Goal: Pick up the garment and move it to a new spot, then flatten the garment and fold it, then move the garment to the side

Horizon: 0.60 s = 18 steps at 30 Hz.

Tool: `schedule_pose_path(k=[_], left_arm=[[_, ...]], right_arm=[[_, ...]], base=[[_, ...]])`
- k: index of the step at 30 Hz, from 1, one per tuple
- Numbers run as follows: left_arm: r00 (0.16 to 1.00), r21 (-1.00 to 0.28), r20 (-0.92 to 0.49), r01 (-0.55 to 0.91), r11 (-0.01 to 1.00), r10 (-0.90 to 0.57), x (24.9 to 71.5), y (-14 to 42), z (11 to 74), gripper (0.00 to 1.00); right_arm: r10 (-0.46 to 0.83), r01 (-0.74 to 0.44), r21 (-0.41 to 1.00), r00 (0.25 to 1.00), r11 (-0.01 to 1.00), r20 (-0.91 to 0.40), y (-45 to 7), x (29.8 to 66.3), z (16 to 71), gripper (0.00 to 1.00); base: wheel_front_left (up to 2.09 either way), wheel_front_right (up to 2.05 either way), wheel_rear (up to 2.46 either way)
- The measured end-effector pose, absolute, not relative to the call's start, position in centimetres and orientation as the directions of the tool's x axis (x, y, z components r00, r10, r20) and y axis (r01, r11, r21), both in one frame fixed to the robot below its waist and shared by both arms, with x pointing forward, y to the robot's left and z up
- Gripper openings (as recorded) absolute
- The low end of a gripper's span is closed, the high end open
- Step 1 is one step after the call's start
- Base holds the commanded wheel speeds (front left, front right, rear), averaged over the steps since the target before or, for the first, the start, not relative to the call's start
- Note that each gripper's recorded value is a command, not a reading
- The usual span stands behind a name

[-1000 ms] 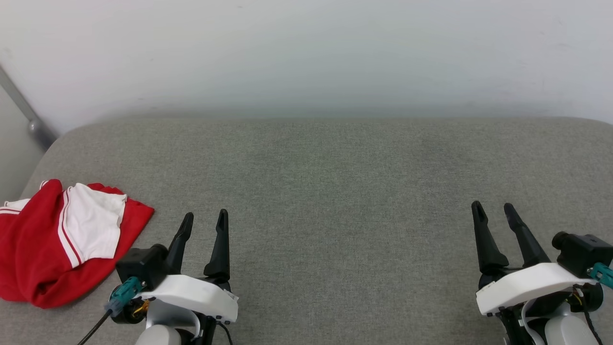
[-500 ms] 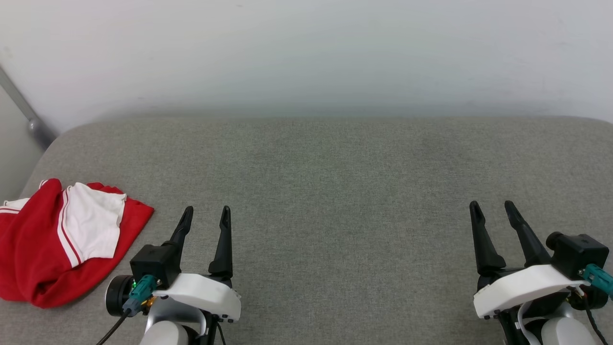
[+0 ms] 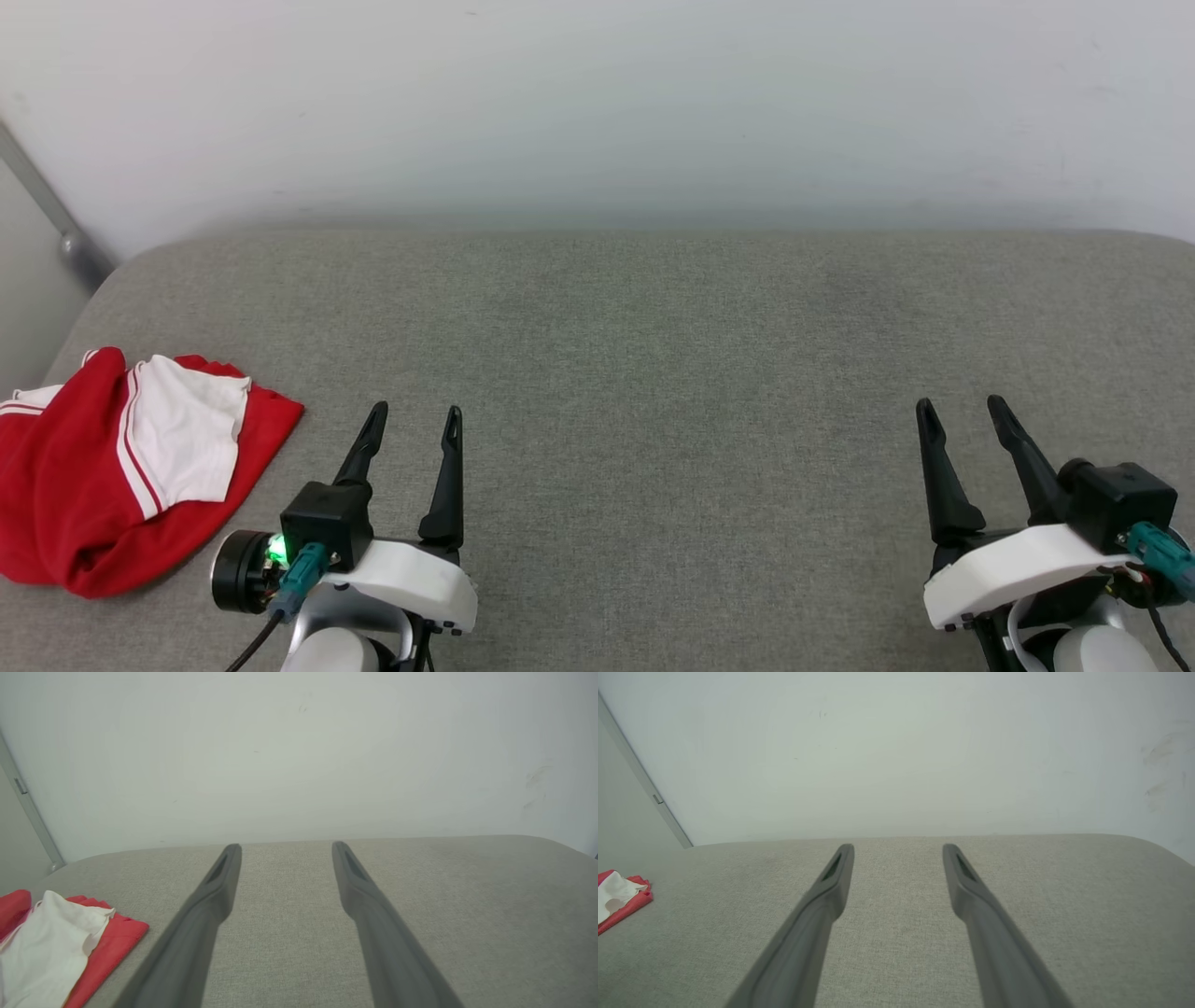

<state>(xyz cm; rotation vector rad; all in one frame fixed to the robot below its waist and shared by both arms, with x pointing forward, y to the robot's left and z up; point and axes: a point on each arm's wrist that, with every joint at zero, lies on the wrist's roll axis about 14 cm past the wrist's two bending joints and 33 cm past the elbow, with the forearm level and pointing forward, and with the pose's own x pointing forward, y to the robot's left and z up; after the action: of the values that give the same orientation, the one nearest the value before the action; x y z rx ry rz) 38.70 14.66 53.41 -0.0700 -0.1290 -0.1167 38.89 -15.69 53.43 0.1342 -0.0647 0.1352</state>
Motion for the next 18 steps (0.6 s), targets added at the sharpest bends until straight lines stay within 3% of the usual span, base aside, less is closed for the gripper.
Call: schedule_pose_path(k=[18], left_arm=[[0.978, 0.007, 0.173, 0.121, 0.993, -0.12, 38.67, 14.41, 54.09, 1.0]], right_arm=[[0.138, -0.141, 0.048, 0.988, 0.989, 0.071, -15.6, 38.69, 53.2, 1.0]], base=[[0.0, 0.0, 0.0]])
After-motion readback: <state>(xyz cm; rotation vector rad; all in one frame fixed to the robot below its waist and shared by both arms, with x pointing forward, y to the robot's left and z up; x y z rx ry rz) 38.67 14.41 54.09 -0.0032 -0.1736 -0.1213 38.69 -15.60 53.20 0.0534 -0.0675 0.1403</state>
